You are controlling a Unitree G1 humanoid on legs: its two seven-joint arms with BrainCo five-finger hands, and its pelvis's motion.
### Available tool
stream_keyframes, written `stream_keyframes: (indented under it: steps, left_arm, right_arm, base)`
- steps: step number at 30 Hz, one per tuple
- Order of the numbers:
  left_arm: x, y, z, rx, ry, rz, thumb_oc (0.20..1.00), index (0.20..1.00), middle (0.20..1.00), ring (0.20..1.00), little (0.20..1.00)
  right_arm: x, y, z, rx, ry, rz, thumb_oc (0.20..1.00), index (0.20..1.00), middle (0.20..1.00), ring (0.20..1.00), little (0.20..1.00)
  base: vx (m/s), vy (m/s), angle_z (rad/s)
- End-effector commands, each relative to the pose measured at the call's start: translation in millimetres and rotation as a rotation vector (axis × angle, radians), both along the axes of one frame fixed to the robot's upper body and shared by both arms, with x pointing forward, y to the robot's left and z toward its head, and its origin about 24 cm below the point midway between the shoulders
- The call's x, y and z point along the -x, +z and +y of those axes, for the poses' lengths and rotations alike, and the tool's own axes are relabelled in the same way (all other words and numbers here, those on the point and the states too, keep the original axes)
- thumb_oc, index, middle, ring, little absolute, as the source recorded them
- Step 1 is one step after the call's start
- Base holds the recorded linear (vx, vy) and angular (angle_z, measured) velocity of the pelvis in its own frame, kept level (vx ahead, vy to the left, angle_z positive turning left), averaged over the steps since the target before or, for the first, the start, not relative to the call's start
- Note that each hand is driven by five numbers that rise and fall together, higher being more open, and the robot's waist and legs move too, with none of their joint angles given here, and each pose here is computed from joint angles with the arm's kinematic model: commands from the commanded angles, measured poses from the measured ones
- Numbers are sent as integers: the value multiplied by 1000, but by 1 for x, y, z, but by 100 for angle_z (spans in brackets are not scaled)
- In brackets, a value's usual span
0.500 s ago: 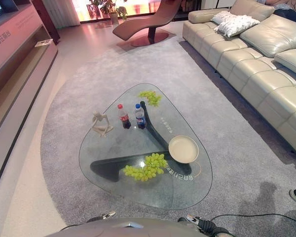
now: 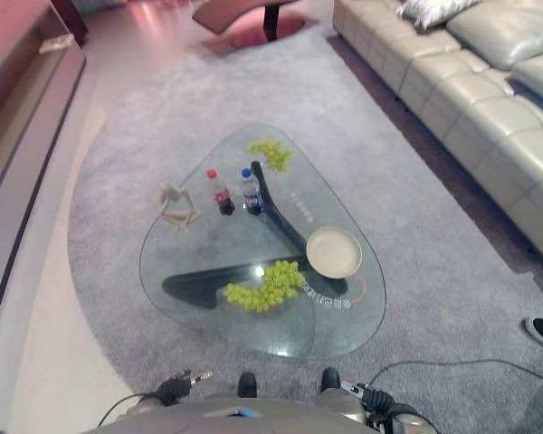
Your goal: Pick up fruits into the plate
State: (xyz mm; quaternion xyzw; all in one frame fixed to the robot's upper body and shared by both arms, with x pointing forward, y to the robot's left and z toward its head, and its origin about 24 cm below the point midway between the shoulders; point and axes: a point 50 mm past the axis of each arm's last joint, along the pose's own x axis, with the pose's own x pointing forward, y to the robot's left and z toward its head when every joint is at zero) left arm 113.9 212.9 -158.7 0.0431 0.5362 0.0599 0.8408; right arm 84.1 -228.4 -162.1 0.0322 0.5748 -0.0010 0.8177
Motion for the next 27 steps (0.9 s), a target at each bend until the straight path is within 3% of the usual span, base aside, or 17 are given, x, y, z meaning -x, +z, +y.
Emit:
stream_keyframes:
  steps: [1, 3, 8, 10, 18, 27]
  left_arm:
    - [-49, 17, -9, -62, -55, -169, 1000, 1000, 1000, 1000, 1000]
    - [-84, 35, -10, -158, -101, -293, 1000, 1000, 1000, 1000, 1000]
    - [-134, 73, -8, -340, -170, -480, 1000, 1000, 1000, 1000, 1000]
    - [-168, 106, -1, -497, -237, -606, 1000, 1000, 1000, 1000, 1000]
    - [-225, 185, 25, -835, -329, -773, 1000, 1000, 1000, 1000, 1000]
    - [-266, 260, 35, -1194, -425, -769, 1000, 1000, 1000, 1000, 1000]
  right_arm:
    - [-47, 10, 13, -36, 13, -130, 1000, 1000, 1000, 1000, 1000]
    - [-69, 19, 10, -30, 29, -197, 1000, 1000, 1000, 1000, 1000]
    - [-99, 35, 4, -24, 40, -297, 1000, 1000, 1000, 1000, 1000]
    - [-122, 48, 3, -19, 52, -365, 1000, 1000, 1000, 1000, 1000]
    - [-163, 75, 7, -33, 46, -489, 1000, 1000, 1000, 1000, 1000]
    - [-185, 89, 20, -97, 5, -568, 1000, 1000, 1000, 1000, 1000]
  base:
    - [-113, 4, -5]
    - [-168, 24, -6]
    - [-102, 17, -9]
    - [-159, 9, -13]
    - [-96, -9, -13]
    - [-39, -44, -9]
